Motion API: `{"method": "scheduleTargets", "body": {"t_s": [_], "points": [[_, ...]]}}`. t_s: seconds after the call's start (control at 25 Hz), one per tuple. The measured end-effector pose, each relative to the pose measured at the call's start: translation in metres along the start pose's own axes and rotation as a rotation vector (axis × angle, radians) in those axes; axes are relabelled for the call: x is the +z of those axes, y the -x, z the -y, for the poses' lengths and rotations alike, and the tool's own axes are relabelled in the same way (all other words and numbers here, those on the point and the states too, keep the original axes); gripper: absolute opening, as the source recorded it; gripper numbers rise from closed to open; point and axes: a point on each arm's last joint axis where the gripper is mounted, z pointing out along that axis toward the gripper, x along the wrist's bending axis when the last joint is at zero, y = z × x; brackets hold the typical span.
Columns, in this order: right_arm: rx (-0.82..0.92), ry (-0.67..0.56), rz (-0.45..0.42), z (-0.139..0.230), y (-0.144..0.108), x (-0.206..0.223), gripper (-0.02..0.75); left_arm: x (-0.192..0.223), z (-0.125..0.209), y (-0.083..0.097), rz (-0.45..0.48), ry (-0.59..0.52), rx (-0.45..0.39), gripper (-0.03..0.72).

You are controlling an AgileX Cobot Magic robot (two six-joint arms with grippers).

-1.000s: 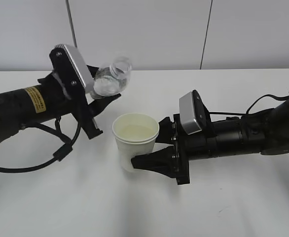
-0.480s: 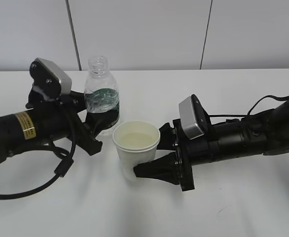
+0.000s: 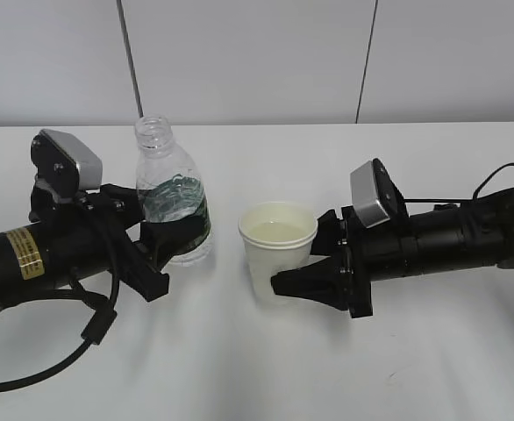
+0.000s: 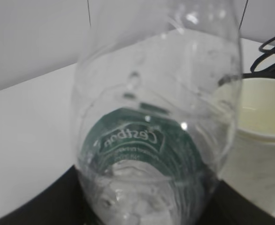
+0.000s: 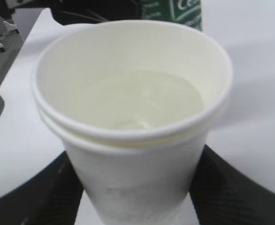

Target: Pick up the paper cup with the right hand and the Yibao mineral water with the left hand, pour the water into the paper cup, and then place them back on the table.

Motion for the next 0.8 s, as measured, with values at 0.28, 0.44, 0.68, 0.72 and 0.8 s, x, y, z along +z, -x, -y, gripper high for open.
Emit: {"method": "scheduleTargets", "body": {"t_s": [0.28,0.44,0.68,0.72,0.8], "points": [[-0.039,-0.045,0.185,0.004,0.017,-0.003,0.510,0.006,0.017,0.007,0.087,-0.005,-0.038,0.375],[-0.043,-0.043,0.270,0.004,0.025,-0.005,0.510,0.009,0.033,0.009,0.125,-0.061,-0.058,0.375],[-0.005,-0.056,0.323,0.014,0.019,-0.008,0.504,0.011,0.033,0.009,0.132,-0.056,-0.055,0.375],[0.007,-0.056,0.336,0.019,0.015,-0.009,0.503,0.011,0.033,0.009,0.132,-0.056,-0.055,0.375],[0.018,-0.035,0.360,0.024,0.006,-0.011,0.501,0.011,0.033,0.009,0.132,-0.056,-0.054,0.375]]}}
